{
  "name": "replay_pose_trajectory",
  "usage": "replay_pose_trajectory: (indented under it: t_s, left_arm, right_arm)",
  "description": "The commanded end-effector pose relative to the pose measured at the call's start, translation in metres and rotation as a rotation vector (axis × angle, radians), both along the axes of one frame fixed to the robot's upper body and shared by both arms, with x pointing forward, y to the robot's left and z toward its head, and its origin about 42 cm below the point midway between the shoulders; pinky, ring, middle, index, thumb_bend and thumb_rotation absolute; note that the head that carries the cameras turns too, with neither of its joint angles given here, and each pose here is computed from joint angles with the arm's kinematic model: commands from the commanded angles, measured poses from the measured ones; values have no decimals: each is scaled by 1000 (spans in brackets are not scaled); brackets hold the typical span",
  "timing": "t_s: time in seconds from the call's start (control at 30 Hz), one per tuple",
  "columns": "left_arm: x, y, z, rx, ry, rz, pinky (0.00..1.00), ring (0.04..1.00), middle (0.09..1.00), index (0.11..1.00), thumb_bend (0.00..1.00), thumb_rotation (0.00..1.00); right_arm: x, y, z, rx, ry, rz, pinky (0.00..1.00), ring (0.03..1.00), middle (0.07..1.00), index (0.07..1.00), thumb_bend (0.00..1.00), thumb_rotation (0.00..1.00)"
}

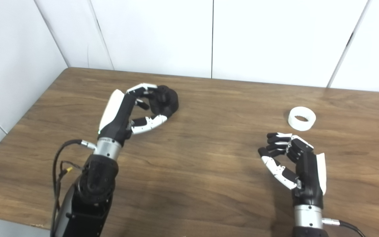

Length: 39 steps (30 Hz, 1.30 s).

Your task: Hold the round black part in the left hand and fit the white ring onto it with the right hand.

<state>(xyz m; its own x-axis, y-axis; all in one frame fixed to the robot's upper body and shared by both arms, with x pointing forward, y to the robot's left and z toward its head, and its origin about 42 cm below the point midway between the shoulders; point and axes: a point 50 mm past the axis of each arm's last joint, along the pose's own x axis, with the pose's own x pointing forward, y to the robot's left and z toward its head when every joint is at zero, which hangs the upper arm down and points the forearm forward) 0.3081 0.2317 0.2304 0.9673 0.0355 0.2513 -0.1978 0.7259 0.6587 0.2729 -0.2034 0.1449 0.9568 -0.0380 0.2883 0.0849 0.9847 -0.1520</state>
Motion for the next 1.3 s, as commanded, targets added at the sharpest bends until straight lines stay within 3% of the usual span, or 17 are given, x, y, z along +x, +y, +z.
replay_pose_trajectory:
  t_s: [0.0,0.47,0.83,1.27]
  left_arm:
    - [12,5,17,60,-57,18,664,805,851,804,648,337]
    - [61,6,2,209,-20,81,684,853,891,843,799,413]
    - [100,12,-20,317,36,153,983,996,980,872,887,514]
    - [123,22,-34,415,123,230,1000,1000,1000,909,947,555]
  right_arm:
    - [2,-1,15,-9,-75,2,422,519,632,499,504,155]
    - [2,-2,14,1,-74,4,428,525,635,499,504,153]
    - [1,-3,15,0,-76,3,427,529,638,499,504,155]
    - [0,-6,14,-4,-72,-5,425,529,643,499,504,156]
